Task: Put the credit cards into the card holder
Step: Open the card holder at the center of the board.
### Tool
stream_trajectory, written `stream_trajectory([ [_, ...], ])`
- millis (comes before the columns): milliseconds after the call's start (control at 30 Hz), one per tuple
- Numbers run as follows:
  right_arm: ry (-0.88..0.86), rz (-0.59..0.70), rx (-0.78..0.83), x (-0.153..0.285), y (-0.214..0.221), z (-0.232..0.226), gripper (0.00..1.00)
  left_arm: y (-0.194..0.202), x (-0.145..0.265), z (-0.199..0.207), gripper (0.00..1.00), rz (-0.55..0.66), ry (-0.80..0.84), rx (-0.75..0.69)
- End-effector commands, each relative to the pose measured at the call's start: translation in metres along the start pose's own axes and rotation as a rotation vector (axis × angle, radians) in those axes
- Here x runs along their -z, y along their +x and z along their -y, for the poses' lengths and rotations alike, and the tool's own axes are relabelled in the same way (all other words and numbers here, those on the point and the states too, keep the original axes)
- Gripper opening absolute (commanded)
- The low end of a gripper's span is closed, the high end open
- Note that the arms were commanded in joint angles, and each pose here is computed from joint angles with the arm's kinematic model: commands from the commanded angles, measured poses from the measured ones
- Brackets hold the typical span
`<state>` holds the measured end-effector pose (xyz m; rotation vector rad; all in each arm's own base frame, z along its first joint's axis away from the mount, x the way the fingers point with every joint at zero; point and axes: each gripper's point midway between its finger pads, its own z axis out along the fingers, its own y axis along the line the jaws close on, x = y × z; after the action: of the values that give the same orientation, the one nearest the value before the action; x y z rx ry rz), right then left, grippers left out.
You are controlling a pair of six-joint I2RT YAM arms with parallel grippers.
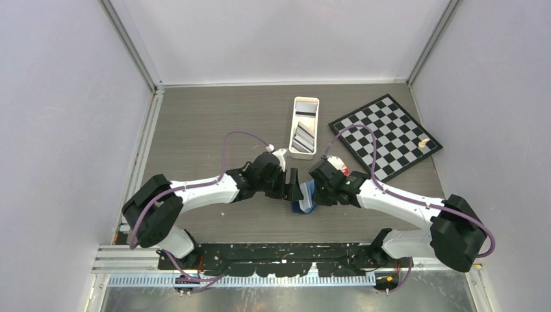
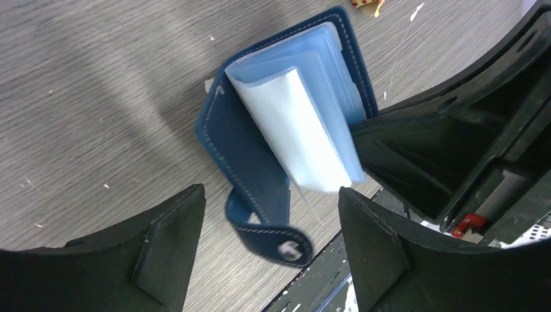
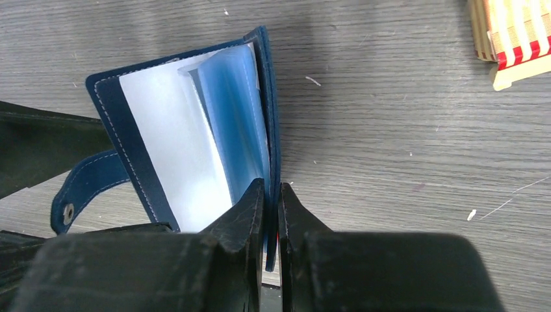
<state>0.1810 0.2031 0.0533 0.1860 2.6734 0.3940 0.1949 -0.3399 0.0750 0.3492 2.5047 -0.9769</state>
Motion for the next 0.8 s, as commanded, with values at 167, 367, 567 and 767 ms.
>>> stream_trajectory([
  [167,0.103,0.103,0.062,0.013,-0.02,-0.007,0.0,-0.023,0.003,0.012,0.79,0.116,0.047,0.031],
  [367,0.176,0.122,0.114,0.012,-0.019,-0.006,0.0,-0.022,-0.002,0.009,0.8,0.128,0.047,0.058],
  [567,0.181,0.113,0.125,0.008,-0.014,-0.011,0.01,-0.023,-0.006,0.01,0.81,0.142,0.066,0.083],
  [767,0.164,0.105,0.116,0.005,-0.011,-0.015,0.01,-0.018,-0.013,0.005,0.79,0.131,0.06,0.095],
])
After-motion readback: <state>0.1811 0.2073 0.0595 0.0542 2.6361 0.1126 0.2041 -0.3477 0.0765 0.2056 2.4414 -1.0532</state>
